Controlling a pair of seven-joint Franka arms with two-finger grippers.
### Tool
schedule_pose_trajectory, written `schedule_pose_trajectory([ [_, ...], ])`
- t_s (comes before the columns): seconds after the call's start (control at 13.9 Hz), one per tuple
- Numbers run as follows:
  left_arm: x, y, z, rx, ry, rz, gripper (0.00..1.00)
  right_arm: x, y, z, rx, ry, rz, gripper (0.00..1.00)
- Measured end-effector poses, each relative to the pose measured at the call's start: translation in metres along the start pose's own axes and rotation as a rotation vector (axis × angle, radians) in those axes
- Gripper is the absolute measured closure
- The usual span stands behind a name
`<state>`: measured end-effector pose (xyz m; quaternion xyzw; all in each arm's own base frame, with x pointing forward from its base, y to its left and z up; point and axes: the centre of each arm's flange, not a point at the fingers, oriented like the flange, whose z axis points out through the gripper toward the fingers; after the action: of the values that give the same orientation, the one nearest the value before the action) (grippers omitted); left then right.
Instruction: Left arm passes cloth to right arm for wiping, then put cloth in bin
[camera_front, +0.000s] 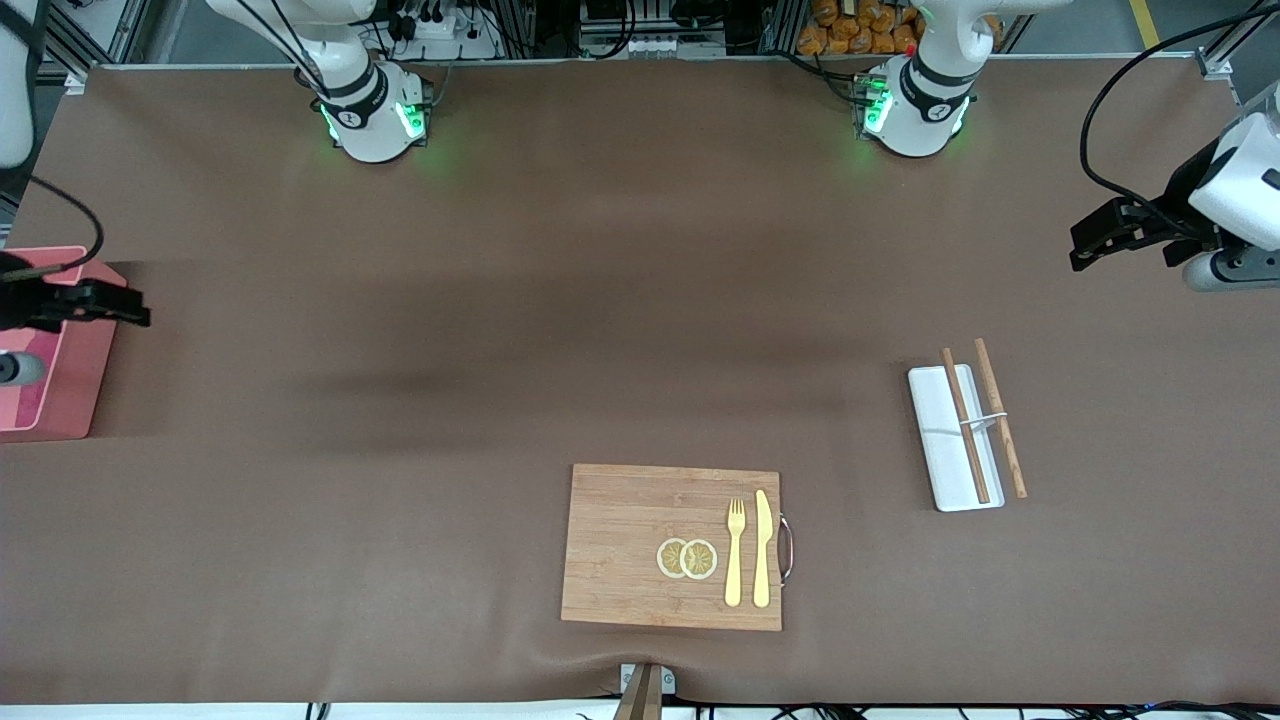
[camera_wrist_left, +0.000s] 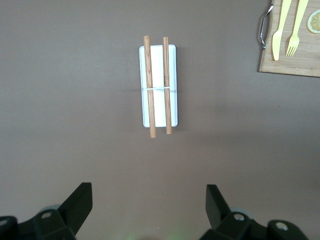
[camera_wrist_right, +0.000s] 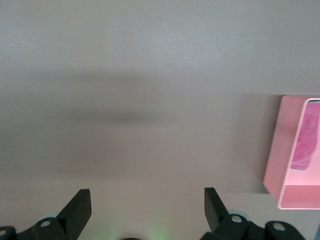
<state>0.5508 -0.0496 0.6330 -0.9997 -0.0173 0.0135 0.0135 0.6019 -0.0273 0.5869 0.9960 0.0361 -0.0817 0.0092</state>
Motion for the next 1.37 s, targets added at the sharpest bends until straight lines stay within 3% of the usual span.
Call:
schedule_pose_trajectory([
  [0.22, -0.002, -0.001, 0.0, 0.001, -0.002, -0.001, 0.0, -0.021, -0.018, -0.024, 0.048, 0.04, 0.033, 0.0],
  [0.72, -0.005, -0.001, 0.0, 0.001, -0.002, -0.001, 0.0, -0.077, -0.004, -0.041, 0.066, 0.07, 0.133, 0.0],
  [1.01, -0.011, -0.003, -0.01, -0.001, 0.017, -0.005, 0.0, -0.08, 0.003, -0.037, 0.068, 0.067, 0.147, 0.0],
  [1.37, -0.014, -0.017, -0.017, -0.056, 0.024, -0.033, 0.0, -0.079, 0.004, -0.039, 0.067, 0.078, 0.148, 0.0],
])
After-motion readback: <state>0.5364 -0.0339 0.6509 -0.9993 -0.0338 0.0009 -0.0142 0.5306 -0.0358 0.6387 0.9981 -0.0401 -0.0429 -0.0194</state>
